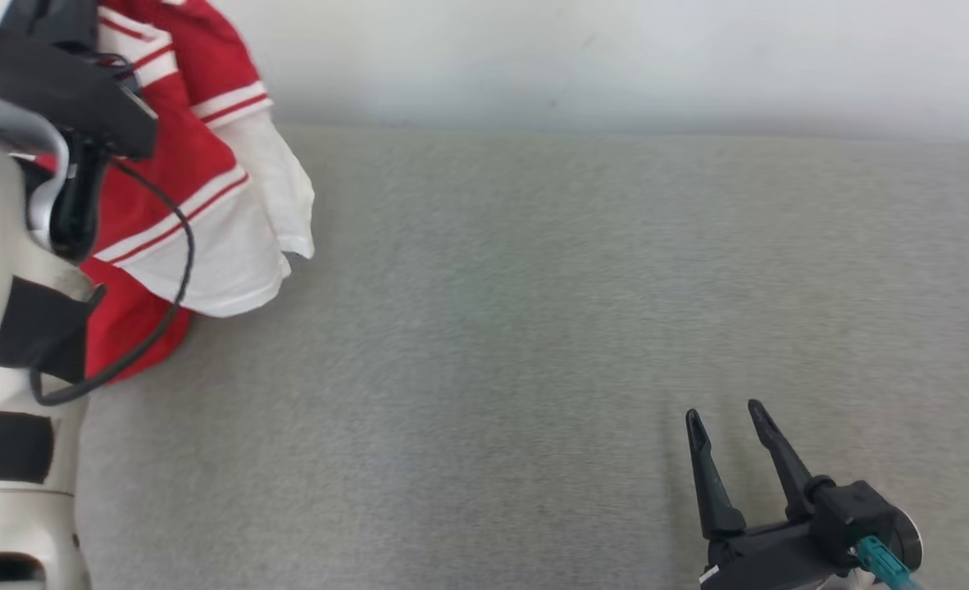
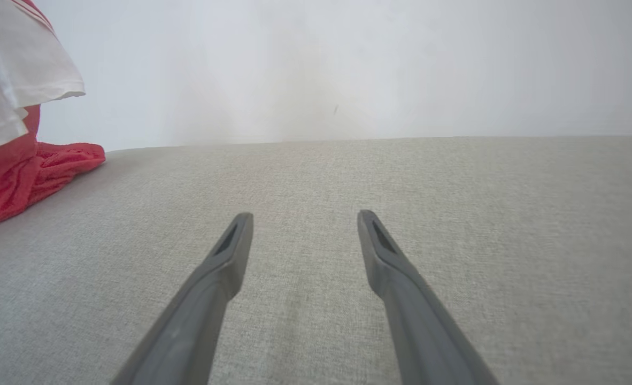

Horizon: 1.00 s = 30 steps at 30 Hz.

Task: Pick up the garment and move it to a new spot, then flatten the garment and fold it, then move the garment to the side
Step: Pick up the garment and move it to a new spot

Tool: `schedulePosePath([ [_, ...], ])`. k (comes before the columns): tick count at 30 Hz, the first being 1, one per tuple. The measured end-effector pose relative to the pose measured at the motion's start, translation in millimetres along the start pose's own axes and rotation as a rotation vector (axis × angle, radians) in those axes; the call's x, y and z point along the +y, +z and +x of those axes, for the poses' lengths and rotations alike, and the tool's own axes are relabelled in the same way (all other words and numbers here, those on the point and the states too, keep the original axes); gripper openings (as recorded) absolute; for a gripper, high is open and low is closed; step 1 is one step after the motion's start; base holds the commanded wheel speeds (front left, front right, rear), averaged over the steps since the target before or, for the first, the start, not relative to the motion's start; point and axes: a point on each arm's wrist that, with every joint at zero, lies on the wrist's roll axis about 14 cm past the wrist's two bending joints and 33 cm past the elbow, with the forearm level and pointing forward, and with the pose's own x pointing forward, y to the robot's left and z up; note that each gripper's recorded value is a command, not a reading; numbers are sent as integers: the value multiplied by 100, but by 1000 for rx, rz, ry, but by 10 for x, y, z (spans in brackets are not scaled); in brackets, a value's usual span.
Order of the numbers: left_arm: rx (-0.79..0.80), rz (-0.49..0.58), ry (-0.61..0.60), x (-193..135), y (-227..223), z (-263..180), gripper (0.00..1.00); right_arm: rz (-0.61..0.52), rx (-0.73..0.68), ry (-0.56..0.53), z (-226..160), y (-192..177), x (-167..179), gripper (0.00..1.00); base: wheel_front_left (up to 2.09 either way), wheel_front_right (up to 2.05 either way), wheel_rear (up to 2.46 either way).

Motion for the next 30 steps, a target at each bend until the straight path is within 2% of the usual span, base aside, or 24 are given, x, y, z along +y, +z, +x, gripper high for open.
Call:
schedulePosePath([
  [6,-45,-83,-145,-697,250,61,0,-16,-30,-89,-271,155,-182,100,0,0,0],
  [10,-46,-199,-256,-1255,330,28,0,-25,-39,-165,-504,216,-339,100,0,0,0],
  [12,-47,-222,-308,-1492,384,11,0,-33,-47,-198,-606,254,-403,100,0,0,0],
  [19,-83,-322,-434,-2113,677,-9,0,-51,-77,-302,-937,377,-583,100,0,0,0],
  [24,-89,-351,-520,-2500,827,-31,0,-60,-102,-388,-1172,465,-738,100,0,0,0],
  [27,-57,-371,-574,-2765,756,-92,0,-64,-117,-438,-1322,514,-809,100,0,0,0],
  [30,31,-373,-614,-2979,445,-207,0,-66,-123,-467,-1404,535,-851,100,0,0,0],
])
